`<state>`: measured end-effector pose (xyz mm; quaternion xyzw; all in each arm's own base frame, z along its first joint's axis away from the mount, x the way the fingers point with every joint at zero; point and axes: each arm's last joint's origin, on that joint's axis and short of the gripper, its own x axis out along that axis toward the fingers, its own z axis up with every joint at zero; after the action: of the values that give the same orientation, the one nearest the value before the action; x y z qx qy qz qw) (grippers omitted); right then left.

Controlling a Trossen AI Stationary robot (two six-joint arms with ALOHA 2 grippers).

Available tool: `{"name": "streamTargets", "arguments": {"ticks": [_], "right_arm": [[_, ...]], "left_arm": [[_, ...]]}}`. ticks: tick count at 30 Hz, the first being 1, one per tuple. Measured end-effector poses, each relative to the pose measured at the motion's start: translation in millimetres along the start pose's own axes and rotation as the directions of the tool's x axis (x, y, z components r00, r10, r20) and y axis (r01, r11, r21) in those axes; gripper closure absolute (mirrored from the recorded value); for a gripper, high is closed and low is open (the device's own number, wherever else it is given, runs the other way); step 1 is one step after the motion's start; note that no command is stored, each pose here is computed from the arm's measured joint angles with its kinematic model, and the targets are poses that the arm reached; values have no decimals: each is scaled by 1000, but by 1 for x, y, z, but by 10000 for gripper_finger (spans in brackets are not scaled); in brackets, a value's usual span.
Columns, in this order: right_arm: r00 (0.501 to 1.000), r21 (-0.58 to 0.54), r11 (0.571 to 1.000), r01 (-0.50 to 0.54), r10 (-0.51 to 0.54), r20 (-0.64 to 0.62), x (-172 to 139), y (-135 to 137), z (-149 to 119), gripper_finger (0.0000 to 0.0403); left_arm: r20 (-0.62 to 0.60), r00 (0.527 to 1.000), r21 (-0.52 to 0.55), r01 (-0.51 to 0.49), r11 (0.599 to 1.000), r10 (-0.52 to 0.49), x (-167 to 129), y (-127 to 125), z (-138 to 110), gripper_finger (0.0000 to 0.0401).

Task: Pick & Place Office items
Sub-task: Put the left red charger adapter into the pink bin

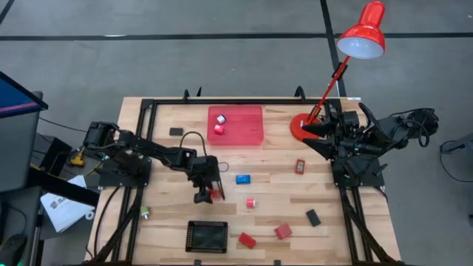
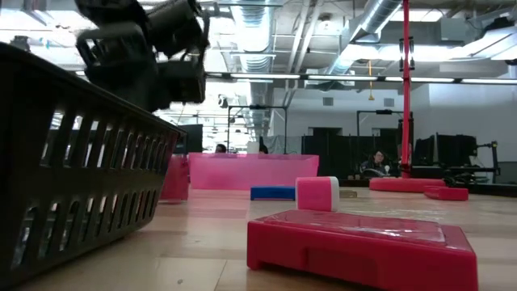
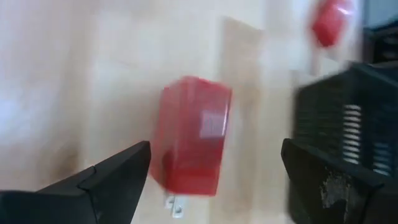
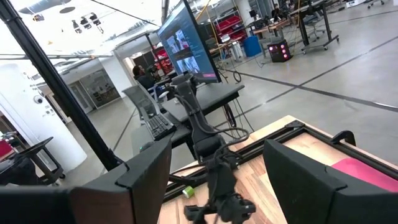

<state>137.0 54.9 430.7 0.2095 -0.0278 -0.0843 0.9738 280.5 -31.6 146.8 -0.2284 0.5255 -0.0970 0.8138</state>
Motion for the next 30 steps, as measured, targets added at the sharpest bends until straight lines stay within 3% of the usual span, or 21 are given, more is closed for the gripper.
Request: {"name": "streamTargets", "arguments": {"ticks": [5,17,30], "right_arm": [[1000,0,1000,0,0,0,0,0,0,154],[1000,1,1000,0,0,1,0,0,0,154],[1000,1,1000,0,0,1,0,0,0,154]], "left_arm": [[34,999,-82,-31,996,34,0,13,-1,42],[100,992,-62,-64,996,71,2,12,0,65],[125,984,1,-125,992,124,6,5,-1,139]]}}
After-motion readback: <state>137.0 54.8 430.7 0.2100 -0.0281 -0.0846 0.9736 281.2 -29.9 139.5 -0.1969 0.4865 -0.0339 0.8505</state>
